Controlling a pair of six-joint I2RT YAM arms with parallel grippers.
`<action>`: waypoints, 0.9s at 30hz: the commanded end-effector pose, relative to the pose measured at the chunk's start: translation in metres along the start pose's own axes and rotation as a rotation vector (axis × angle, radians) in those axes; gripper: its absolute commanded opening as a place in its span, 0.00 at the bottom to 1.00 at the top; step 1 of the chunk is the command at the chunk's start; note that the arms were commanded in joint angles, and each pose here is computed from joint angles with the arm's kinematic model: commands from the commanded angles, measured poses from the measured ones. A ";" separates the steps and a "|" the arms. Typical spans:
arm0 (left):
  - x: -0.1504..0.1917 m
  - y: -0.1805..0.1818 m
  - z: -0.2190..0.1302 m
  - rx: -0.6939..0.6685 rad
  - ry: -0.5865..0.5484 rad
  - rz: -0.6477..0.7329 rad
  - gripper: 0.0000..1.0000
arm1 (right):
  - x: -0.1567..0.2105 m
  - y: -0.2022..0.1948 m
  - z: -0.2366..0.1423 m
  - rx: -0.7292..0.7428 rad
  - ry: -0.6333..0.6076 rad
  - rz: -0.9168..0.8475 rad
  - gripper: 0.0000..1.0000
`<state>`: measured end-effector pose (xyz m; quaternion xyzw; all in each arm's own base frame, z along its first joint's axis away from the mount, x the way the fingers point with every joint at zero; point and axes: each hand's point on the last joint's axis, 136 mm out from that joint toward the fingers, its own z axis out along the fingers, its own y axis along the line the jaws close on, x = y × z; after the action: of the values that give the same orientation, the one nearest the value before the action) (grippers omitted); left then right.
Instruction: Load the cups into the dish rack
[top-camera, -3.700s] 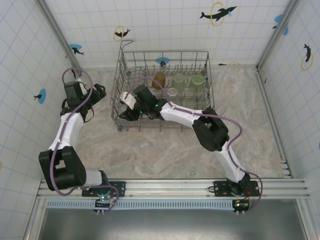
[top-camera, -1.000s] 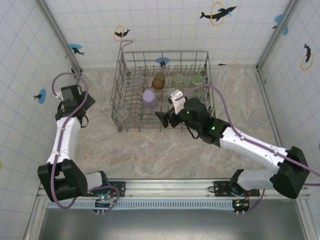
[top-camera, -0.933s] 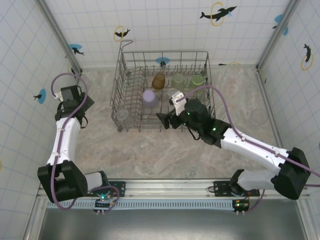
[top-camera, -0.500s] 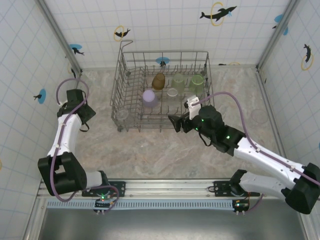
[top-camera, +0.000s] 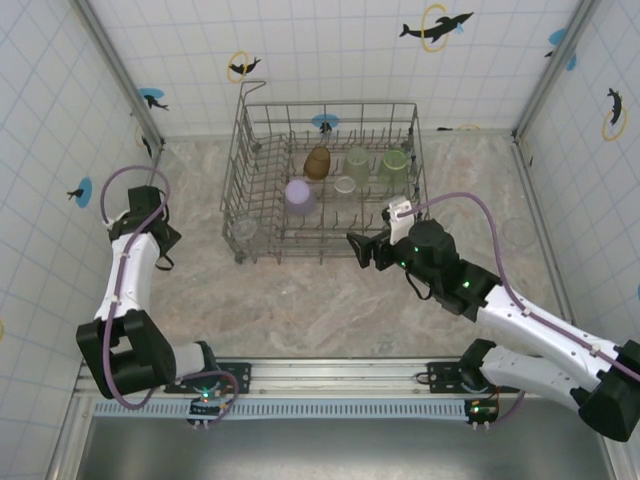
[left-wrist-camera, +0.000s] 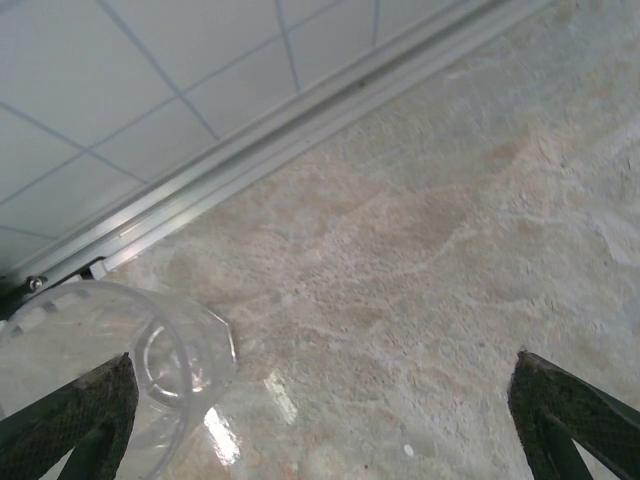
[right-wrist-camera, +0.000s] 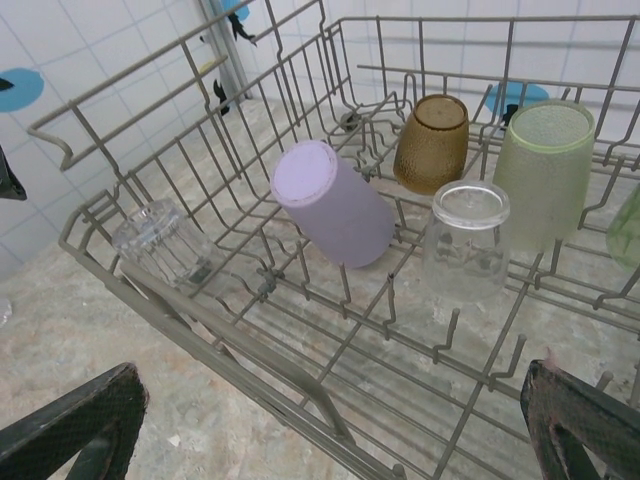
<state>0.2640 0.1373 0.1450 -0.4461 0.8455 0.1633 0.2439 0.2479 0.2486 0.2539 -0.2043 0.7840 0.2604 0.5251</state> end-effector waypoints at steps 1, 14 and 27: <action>0.005 0.019 0.002 -0.038 -0.002 -0.082 0.98 | -0.011 -0.003 -0.004 0.006 -0.068 0.032 0.99; 0.033 0.035 0.033 -0.023 0.097 -0.125 0.98 | -0.006 -0.009 -0.001 0.025 -0.061 0.061 0.99; 0.057 0.054 0.058 -0.105 0.116 -0.082 0.92 | -0.011 -0.011 -0.001 0.027 -0.100 0.100 0.99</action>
<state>0.2098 0.1517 0.0717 -0.5065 0.8290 0.1568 0.1776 0.2556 0.2437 0.2557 -0.1620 0.7805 0.2775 0.5363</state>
